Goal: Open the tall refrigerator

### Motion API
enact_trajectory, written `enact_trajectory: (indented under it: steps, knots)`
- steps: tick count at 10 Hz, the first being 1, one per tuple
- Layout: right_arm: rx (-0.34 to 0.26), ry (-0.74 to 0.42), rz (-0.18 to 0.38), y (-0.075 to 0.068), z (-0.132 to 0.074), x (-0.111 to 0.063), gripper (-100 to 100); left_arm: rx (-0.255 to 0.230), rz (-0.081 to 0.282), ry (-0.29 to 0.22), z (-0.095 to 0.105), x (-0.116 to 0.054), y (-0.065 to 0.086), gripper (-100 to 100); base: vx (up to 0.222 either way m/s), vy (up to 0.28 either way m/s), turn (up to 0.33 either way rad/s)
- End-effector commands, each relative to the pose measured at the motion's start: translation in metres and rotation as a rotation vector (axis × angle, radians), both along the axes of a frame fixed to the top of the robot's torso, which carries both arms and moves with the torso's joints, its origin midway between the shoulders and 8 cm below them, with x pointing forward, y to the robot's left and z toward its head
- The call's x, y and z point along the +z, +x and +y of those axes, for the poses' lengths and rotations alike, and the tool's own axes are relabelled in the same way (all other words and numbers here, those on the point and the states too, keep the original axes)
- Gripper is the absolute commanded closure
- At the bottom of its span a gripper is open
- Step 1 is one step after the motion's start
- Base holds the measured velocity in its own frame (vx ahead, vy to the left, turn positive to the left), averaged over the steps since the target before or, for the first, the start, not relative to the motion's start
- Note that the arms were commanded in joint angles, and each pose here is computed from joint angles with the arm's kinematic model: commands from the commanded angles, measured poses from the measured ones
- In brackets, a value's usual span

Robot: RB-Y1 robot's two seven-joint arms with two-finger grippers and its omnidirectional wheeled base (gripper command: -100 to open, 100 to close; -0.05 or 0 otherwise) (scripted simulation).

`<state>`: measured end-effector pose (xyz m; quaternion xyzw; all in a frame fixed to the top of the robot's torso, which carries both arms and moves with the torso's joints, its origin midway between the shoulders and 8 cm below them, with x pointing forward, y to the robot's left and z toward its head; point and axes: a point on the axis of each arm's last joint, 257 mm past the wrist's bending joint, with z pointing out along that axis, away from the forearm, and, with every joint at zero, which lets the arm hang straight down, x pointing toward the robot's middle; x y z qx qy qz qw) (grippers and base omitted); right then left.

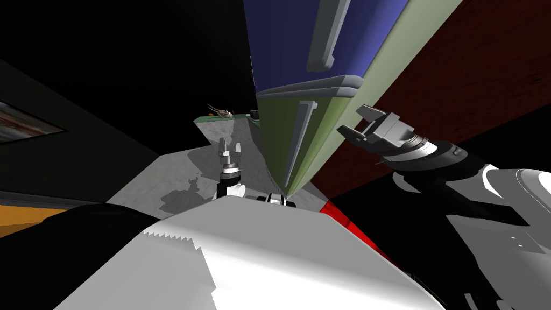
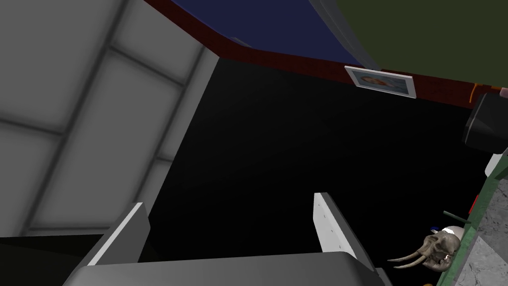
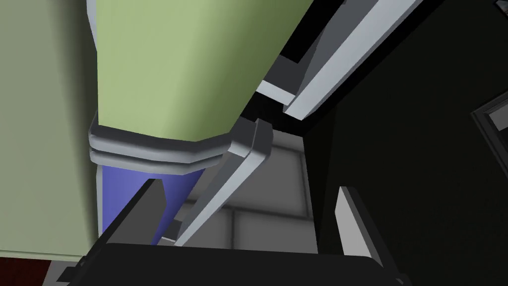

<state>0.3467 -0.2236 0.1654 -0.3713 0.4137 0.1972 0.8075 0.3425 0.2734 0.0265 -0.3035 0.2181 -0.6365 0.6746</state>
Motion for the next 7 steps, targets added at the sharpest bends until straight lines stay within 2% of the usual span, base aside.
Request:
enact_trajectory:
  steps: [1,2,3,4,5,7]
  knots:
    - [-0.018,-0.095,-0.05,0.001,0.004,0.008,-100,0.0,0.0,0.0,0.0,0.0,0.0,0,0.039,0.039,-0.036]
    - [-0.037,-0.164,-0.095,0.002,0.005,0.015,-100,0.0,0.0,0.0,0.0,0.0,0.0,0,0.037,0.042,-0.069]
    - [-0.036,-0.173,-0.094,0.002,0.006,0.015,-100,0.0,0.0,0.0,0.0,0.0,0.0,0,0.037,0.041,-0.036]
    - [-0.056,-0.24,-0.139,0.003,0.007,0.023,-100,0.0,0.0,0.0,0.0,0.0,0.0,0,0.046,0.047,-0.065]
    - [-0.054,-0.248,-0.139,0.004,0.008,0.022,-100,0.0,0.0,0.0,0.0,0.0,0.0,0,0.034,0.04,-0.039]
    - [-0.095,-0.371,-0.228,0.005,0.008,0.039,-100,0.0,0.0,0.0,0.0,0.0,0.0,0,0.042,0.062,-0.074]
